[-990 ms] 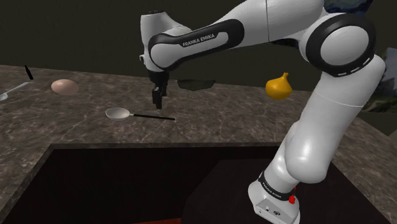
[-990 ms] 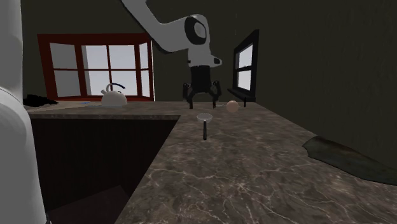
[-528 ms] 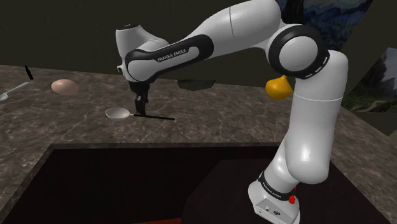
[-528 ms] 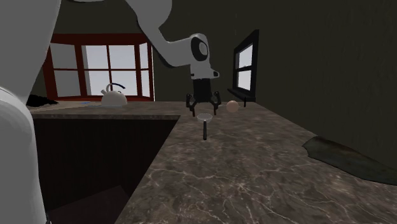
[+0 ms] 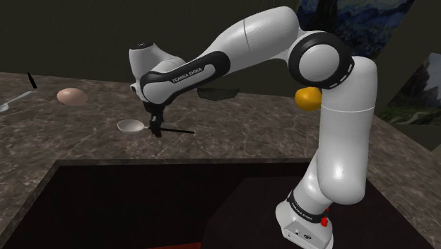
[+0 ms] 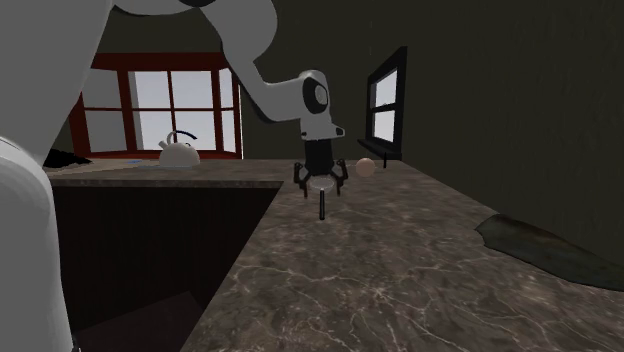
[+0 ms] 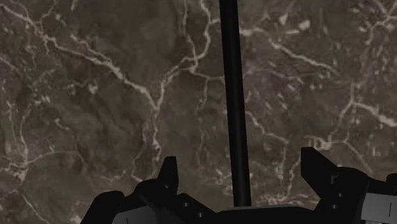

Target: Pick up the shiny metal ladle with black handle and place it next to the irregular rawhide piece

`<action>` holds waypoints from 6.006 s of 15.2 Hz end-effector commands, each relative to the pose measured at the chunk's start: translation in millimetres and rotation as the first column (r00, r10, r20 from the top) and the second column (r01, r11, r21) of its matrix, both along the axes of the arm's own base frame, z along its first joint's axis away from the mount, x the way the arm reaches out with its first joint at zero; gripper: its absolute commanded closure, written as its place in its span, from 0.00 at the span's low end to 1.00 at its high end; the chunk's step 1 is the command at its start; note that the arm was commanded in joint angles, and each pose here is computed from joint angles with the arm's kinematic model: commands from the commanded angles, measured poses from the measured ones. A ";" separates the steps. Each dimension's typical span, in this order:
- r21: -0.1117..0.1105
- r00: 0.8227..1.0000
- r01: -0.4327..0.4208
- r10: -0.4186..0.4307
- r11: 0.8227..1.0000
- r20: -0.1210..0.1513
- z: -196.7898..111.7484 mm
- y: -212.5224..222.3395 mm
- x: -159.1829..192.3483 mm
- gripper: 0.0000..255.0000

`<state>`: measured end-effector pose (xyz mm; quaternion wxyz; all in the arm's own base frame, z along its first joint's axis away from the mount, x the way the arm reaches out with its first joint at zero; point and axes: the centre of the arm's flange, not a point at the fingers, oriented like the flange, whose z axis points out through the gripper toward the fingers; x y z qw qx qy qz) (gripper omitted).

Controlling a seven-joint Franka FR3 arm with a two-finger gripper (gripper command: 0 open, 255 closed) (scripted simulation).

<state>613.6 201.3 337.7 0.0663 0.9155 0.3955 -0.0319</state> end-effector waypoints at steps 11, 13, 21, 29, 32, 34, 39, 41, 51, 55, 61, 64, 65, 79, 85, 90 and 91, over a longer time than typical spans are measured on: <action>0.000 1.000 0.000 0.000 1.000 0.000 -4.6 -0.1 -1.0 1.00; 0.000 1.000 0.000 0.000 1.000 0.000 -4.3 0.3 -1.5 1.00; 0.000 1.000 0.000 0.000 1.000 0.000 16.6 0.0 -0.8 1.00; 0.000 1.000 0.000 0.000 1.000 0.000 58.8 0.0 -0.8 1.00; 0.000 1.000 0.000 0.000 1.000 0.000 74.6 0.0 -0.8 1.00; 0.000 1.000 0.000 0.000 1.000 0.000 85.2 0.0 -0.8 1.00; 0.000 1.000 0.000 0.000 1.000 0.000 106.0 -11.5 -7.3 1.00; 0.000 1.000 0.000 0.000 1.000 0.000 106.2 -34.6 -20.1 1.00; 0.000 1.000 0.000 0.000 1.000 0.000 107.1 -149.9 -84.4 1.00; 0.000 1.000 0.000 0.000 1.000 0.000 107.5 -196.0 -110.1 1.00; 0.000 1.000 0.000 0.000 1.000 0.000 108.0 -258.2 -144.8 1.00; 0.000 1.000 0.000 0.000 1.000 0.000 92.1 -258.2 -144.8 1.00; 0.000 1.000 0.000 0.000 1.000 0.000 86.9 -258.2 -144.8 1.00; 0.000 1.000 0.000 0.000 1.000 0.000 13.0 -258.2 -144.8 1.00; 0.000 1.000 0.000 0.000 1.000 0.000 7.5 -258.2 -144.8 1.00; 0.000 1.000 0.000 0.000 1.000 0.000 7.5 -258.2 -144.8 0.00; 0.000 1.000 0.000 0.000 1.000 0.000 7.5 -258.2 -144.8 0.00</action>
